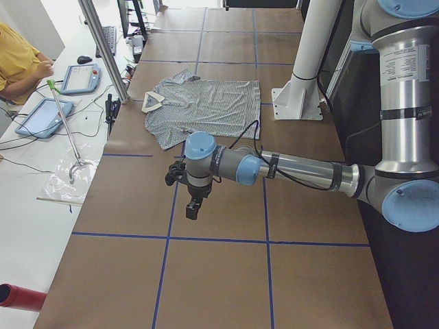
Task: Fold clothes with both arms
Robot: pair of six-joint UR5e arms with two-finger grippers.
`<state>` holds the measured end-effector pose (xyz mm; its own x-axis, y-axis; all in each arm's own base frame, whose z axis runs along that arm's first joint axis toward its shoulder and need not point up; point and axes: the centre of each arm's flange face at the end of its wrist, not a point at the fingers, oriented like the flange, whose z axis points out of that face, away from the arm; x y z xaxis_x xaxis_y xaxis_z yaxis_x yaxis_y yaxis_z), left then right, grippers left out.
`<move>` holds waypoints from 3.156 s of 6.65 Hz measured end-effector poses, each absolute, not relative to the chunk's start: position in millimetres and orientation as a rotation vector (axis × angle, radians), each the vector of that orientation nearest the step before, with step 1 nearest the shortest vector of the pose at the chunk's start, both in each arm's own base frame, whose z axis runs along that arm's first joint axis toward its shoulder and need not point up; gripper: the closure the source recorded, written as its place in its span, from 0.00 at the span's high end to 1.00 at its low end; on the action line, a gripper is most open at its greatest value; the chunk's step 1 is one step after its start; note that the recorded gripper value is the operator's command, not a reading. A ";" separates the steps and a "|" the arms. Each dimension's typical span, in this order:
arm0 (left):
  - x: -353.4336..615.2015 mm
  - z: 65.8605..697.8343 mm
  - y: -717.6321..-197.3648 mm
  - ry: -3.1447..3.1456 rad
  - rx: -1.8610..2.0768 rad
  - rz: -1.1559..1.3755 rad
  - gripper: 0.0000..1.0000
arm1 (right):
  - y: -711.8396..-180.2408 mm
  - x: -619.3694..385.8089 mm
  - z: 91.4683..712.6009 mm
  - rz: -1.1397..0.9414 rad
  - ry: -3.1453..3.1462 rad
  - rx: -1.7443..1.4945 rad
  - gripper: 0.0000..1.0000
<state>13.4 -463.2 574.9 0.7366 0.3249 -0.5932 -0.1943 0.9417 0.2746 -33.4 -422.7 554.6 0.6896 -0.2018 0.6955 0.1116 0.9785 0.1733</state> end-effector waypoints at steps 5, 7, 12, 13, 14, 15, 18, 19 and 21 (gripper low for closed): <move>46.3 554.1 -474.8 0.799 0.203 0.327 1.00 | -556.4 -347.0 372.6 0.240 -0.886 0.090 0.98; 56.4 557.0 -475.9 0.808 0.202 0.350 1.00 | -601.3 -404.0 383.3 0.443 -0.924 0.119 0.90; 60.8 549.7 -478.3 0.814 0.271 0.383 1.00 | -631.0 -434.4 424.5 0.529 -0.802 0.188 0.01; 60.8 549.4 -478.3 0.815 0.272 0.383 1.00 | -629.2 -436.4 426.7 0.527 -0.799 0.185 0.00; 60.9 548.7 -478.3 0.816 0.273 0.384 1.00 | -628.3 -435.9 428.9 0.526 -0.797 0.180 0.00; 61.2 548.2 -478.2 0.816 0.274 0.385 1.00 | -627.5 -436.0 428.7 0.524 -0.798 0.175 0.00; 61.0 544.9 -477.9 0.818 0.279 0.386 1.00 | -622.7 -439.9 412.6 0.507 -0.816 0.160 0.00; 61.0 544.1 -477.8 0.818 0.281 0.387 1.00 | -620.1 -441.7 406.8 0.502 -0.819 0.158 0.00; 60.1 534.1 -474.8 0.825 0.302 0.401 1.00 | -617.9 -450.5 380.6 0.498 -0.829 0.159 0.00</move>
